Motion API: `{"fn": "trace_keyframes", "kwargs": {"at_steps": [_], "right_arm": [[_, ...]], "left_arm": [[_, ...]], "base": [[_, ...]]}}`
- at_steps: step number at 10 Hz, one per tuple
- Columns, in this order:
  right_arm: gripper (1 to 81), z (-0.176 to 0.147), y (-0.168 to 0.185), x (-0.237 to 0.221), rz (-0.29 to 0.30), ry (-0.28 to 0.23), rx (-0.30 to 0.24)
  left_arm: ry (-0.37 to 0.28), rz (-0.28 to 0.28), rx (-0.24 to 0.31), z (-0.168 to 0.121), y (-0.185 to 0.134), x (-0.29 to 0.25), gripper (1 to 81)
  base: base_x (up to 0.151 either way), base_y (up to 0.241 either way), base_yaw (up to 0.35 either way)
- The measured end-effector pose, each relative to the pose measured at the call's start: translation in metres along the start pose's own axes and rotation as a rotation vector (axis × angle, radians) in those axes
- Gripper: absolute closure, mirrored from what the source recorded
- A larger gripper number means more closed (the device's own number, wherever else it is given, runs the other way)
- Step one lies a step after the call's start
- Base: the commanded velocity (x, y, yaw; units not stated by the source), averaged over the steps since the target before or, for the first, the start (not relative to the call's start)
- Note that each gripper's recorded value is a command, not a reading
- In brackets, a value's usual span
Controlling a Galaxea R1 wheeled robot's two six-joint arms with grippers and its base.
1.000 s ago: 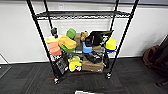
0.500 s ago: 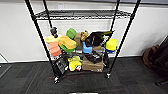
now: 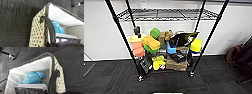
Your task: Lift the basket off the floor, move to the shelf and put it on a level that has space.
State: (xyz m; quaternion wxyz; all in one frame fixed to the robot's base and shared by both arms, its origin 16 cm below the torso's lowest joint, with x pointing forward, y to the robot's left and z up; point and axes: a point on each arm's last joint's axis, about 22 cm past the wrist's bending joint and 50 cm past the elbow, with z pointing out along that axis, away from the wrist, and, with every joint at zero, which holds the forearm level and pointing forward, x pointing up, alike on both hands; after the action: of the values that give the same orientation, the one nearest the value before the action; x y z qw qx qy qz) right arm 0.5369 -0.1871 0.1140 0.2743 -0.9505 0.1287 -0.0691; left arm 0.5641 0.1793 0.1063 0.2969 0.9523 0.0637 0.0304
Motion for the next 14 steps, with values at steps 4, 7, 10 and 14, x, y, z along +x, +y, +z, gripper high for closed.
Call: {"fn": "trace_keyframes", "kwargs": {"at_steps": [4, 7, 10, 14], "right_arm": [[81.1, -0.039, -0.023, 0.022, 0.002, 0.038, 0.008], [81.1, -0.092, -0.044, 0.037, -0.007, 0.094, 0.018], [81.1, -0.121, -0.064, 0.033, -0.029, 0.085, 0.023], [81.1, -0.132, -0.132, 0.041, -0.104, 0.059, 0.076]], "left_arm": [[0.051, 0.007, -0.018, -0.043, 0.039, 0.054, 81.1], [0.058, 0.033, -0.046, -0.08, 0.082, 0.052, 81.1], [0.069, 0.02, -0.055, -0.12, 0.098, 0.036, 81.1], [0.139, -0.038, -0.019, -0.189, 0.078, 0.029, 81.1]], "base": [[0.0, 0.0, 0.0], [0.0, 0.0, 0.0], [0.0, 0.0, 0.0], [0.0, 0.0, 0.0]]}}
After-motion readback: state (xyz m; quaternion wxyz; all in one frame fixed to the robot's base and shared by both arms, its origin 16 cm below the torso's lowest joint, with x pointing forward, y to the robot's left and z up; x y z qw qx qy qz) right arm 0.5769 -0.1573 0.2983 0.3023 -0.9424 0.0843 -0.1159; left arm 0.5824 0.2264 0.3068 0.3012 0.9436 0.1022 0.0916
